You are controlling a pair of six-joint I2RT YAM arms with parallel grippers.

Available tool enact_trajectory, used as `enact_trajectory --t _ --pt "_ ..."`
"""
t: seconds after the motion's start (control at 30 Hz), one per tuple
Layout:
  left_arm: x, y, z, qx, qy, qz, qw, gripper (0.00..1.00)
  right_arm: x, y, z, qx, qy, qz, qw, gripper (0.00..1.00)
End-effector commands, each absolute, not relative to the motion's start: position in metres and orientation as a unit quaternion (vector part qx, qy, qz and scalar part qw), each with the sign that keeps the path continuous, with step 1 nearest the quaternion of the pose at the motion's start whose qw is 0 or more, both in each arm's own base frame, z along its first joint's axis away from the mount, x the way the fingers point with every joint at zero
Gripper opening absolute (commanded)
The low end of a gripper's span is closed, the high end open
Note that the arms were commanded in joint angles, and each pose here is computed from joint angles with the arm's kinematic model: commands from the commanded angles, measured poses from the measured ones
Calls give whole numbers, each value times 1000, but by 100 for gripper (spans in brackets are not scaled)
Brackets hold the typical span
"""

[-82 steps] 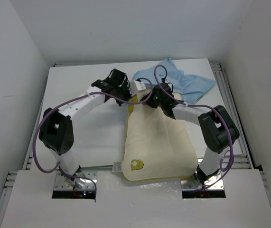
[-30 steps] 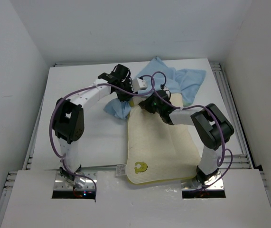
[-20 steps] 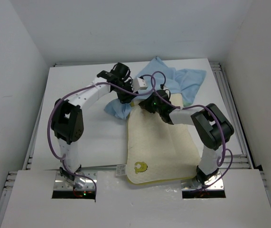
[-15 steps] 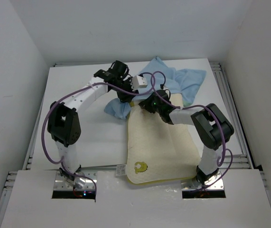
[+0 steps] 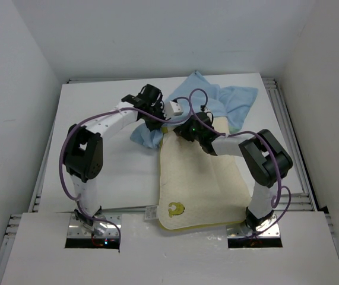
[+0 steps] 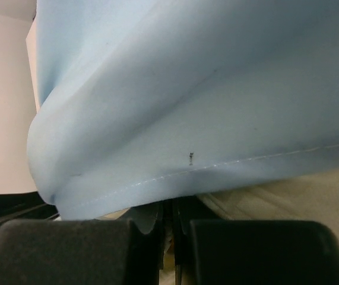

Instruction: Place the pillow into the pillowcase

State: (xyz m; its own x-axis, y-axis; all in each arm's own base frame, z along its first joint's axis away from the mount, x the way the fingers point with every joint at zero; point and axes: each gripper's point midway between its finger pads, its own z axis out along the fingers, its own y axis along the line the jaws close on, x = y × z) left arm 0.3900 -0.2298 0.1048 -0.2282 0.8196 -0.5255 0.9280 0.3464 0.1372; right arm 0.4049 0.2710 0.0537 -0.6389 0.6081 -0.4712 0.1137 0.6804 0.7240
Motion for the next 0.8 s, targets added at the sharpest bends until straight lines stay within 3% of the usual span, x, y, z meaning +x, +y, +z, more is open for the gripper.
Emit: enact_trajectory --t 0.0,0.17,0.4,0.6,0.77 --pt "406 -246 121 546 774 -102 304 0 394 250 23 213 872 272 348 0" --pt "374 -263 154 587 732 -148 312 0 407 263 78 178 844 298 409 0" --pt "297 -242 151 689 658 -157 259 0 427 256 179 199 764 346 507 0" --pt "247 -253 166 717 609 -233 247 0 443 256 185 233 747 350 514 0" --pt "211 -271 160 682 623 -314 217 0 456 252 166 295 730 354 504 0"
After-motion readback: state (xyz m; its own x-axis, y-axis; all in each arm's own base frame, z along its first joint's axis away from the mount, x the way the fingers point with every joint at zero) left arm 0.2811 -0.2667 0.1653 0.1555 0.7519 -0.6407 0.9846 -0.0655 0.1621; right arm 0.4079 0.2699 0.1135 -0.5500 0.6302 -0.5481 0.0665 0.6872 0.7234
